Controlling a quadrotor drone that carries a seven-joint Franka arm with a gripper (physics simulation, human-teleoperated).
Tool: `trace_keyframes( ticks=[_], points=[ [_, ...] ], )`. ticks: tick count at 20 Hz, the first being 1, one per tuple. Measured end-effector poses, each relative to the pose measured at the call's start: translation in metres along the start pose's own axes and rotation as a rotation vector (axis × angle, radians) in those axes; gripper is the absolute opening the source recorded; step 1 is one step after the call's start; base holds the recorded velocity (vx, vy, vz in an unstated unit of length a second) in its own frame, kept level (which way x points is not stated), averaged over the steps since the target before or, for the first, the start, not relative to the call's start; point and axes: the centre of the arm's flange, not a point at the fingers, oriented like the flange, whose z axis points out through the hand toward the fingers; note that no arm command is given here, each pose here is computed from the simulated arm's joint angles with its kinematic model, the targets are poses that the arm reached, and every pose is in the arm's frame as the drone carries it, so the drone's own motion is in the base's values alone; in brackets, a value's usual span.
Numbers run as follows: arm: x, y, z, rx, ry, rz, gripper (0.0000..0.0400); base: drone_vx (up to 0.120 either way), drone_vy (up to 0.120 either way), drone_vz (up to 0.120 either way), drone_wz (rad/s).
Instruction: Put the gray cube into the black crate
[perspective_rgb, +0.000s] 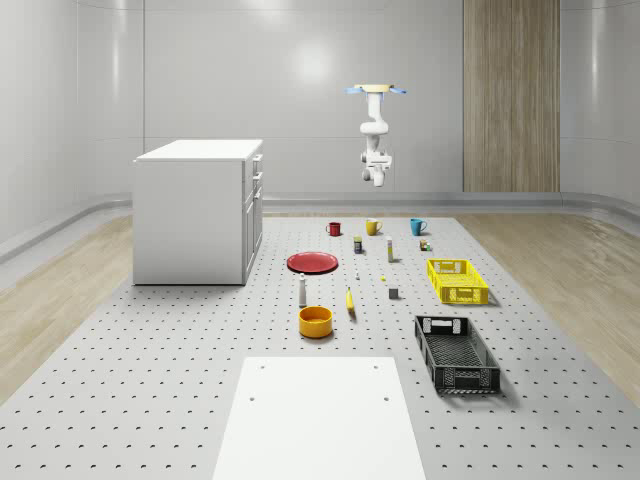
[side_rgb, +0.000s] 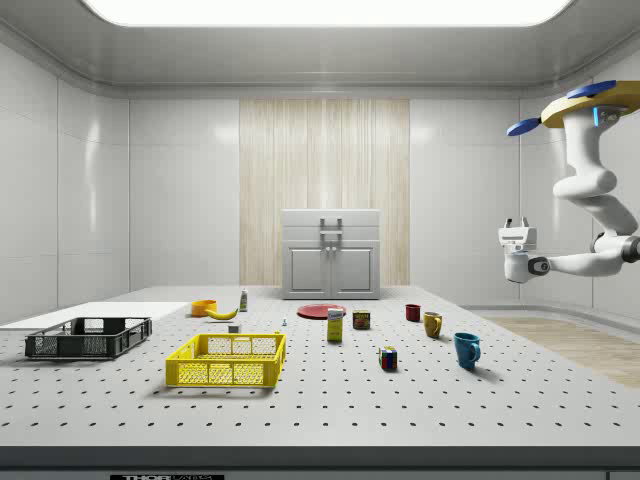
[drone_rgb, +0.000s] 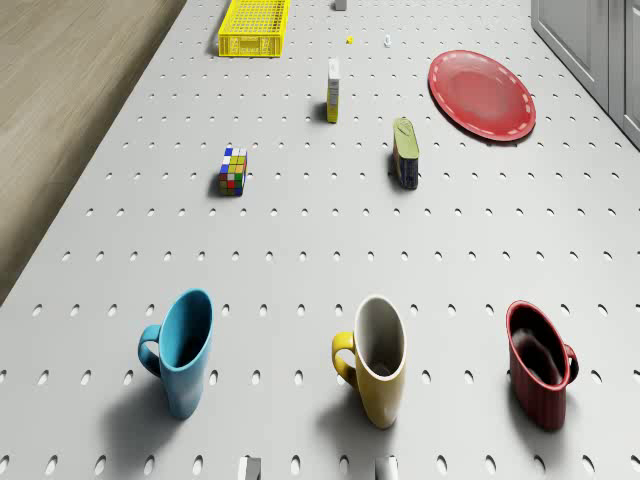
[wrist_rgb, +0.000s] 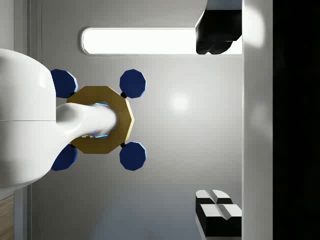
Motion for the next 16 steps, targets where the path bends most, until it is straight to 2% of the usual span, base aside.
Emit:
trace_keyframes(
  ticks=[9,16],
  points=[
    [-0.002,0.002,-0.061,0.005,0.005,0.000,0.0400,0.000,0.000,0.000,0.000],
    [0.000,0.000,-0.085,0.009,0.009,0.000,0.0400,0.011,0.000,0.000,0.000]
  ],
)
